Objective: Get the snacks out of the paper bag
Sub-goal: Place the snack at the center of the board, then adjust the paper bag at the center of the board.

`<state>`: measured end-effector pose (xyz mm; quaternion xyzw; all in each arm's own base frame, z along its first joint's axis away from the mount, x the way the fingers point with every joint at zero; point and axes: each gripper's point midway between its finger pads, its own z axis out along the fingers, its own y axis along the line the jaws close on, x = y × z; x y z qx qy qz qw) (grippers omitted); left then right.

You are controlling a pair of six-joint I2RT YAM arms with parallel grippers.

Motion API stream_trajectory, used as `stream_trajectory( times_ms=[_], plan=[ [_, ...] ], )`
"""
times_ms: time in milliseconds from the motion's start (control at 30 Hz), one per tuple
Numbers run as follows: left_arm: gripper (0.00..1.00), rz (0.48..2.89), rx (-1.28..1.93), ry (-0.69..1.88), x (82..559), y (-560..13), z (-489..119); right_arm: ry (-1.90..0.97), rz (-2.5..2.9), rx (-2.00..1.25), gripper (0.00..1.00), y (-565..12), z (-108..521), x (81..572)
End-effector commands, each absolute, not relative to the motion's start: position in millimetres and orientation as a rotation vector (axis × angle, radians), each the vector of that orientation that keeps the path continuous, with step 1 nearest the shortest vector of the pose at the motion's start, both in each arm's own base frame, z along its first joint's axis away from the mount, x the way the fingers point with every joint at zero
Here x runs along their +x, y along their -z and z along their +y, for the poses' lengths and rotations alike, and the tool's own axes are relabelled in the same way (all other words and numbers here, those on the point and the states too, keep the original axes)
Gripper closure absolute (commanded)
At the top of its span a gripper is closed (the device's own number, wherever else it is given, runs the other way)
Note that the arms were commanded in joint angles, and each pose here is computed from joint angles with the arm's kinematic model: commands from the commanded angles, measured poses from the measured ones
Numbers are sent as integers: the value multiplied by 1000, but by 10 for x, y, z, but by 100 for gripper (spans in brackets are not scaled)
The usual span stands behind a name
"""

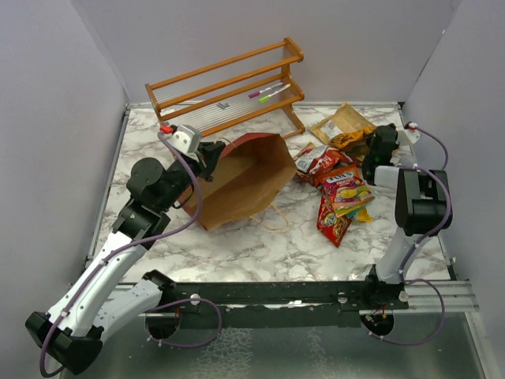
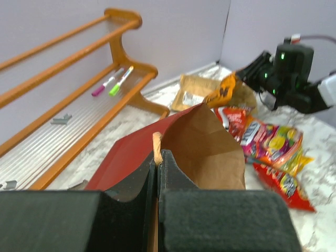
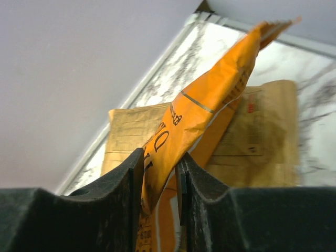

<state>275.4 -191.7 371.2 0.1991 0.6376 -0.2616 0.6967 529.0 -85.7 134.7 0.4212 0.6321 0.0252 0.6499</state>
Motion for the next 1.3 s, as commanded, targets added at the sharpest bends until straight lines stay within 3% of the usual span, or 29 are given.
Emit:
stream_trajectory(
  times_ms=[0, 167, 333, 533, 667, 767, 867, 1067, 1267],
  plan=[
    [100, 1458, 211, 602, 2866, -4067, -1757, 117, 1514, 994, 66, -1284, -1163, 4924],
    [100, 1643, 122, 574, 3052, -3945, -1766, 143, 1587, 980, 51, -1319, -1156, 4656],
    [100, 1648, 104, 687, 3001, -3963, -1898, 89, 1666, 803, 35, -1721, -958, 4538],
    [100, 1766, -24, 620, 3019, -3392, -1724, -124, 1690, 617, 16, -2290, -537, 4435],
    [99, 1801, -136, 504, 2949, -3134, -1426, -316, 1732, 489, 10, -2546, -149, 4375],
    [78, 1809, -180, 454, 2864, -3020, -1272, -485, 1772, 346, 0, -2726, 297, 4343],
    [56, 1794, -190, 408, 2812, -3054, -1154, -578, 1801, 174, 1, -2979, 852, 4249],
    [24, 1677, -112, 287, 2821, -3628, -969, -727, 1725, -161, 1, -3769, 1742, 3754],
    [15, 1560, -36, 251, 2817, -4176, -933, -695, 1539, -323, 1, -4511, 1690, 3228]
  ],
)
